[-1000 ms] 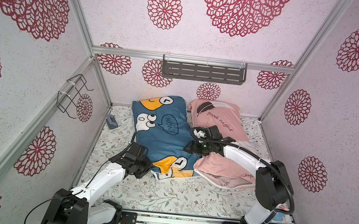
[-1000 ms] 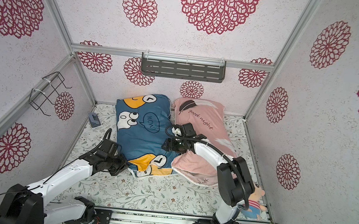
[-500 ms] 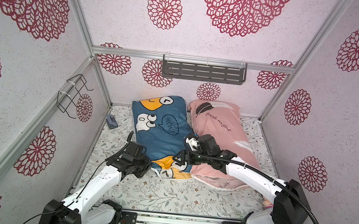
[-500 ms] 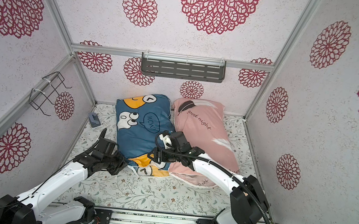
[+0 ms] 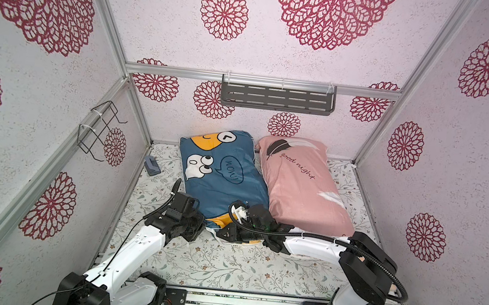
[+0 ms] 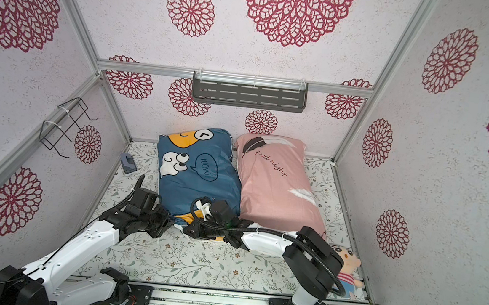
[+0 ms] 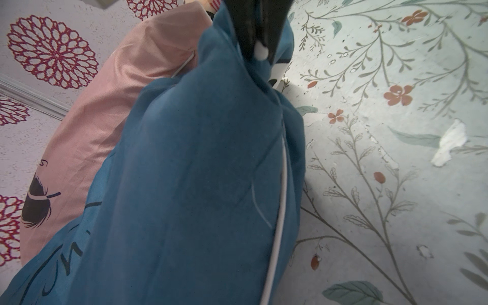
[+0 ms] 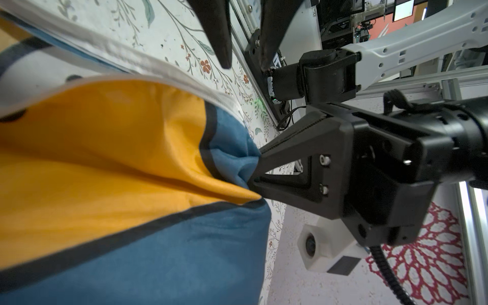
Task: Zip up pillowcases
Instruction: Pick up the pillowcase from the center of the board, then zip the zipper on the pillowcase.
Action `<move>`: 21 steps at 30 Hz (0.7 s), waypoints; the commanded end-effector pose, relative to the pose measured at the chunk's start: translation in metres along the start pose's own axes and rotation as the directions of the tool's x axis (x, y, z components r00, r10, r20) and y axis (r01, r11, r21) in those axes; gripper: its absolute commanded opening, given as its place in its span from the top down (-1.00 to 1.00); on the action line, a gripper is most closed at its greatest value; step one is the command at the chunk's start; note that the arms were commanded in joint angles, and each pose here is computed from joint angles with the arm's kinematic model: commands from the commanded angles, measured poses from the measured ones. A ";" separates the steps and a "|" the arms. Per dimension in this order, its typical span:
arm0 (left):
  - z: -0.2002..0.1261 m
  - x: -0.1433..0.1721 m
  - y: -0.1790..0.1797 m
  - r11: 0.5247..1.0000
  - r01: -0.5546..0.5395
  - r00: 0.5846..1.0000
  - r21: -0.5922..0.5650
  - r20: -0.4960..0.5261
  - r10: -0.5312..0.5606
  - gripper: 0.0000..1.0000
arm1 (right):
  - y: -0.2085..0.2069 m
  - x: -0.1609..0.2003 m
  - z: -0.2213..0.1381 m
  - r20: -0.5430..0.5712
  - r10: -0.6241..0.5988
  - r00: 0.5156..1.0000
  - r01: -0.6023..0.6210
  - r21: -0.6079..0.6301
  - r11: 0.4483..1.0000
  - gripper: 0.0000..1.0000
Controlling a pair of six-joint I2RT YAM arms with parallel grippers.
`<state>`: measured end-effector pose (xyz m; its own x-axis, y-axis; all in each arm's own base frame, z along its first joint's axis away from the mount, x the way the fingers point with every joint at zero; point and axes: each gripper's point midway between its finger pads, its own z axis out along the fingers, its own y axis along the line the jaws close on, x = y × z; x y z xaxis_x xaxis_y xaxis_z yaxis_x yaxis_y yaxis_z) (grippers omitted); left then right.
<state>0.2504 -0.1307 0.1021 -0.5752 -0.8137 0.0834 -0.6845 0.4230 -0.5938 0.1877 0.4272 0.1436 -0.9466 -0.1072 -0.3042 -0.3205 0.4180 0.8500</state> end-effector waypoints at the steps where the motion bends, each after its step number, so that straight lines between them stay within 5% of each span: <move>1: -0.009 -0.003 -0.022 0.997 0.009 1.000 0.071 0.017 -0.010 1.00 | 0.031 -0.020 -0.005 0.086 -0.014 0.996 0.022 -0.092 0.995 0.57; 9: -0.007 -0.002 -0.023 0.997 0.019 1.000 0.079 0.010 -0.020 1.00 | 0.021 -0.023 0.003 0.105 0.010 0.994 -0.001 -0.083 0.997 0.33; 21: -0.006 -0.003 -0.025 0.997 0.016 1.000 0.077 0.011 -0.016 1.00 | 0.017 -0.025 0.011 0.093 0.005 0.996 0.001 -0.068 0.998 0.53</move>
<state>0.2518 -0.1313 0.1030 -0.5616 -0.8220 0.0943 -0.6923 0.4043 -0.5977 0.2025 0.4379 0.1400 -0.9508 -0.0381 -0.3074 -0.2963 0.4004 0.8671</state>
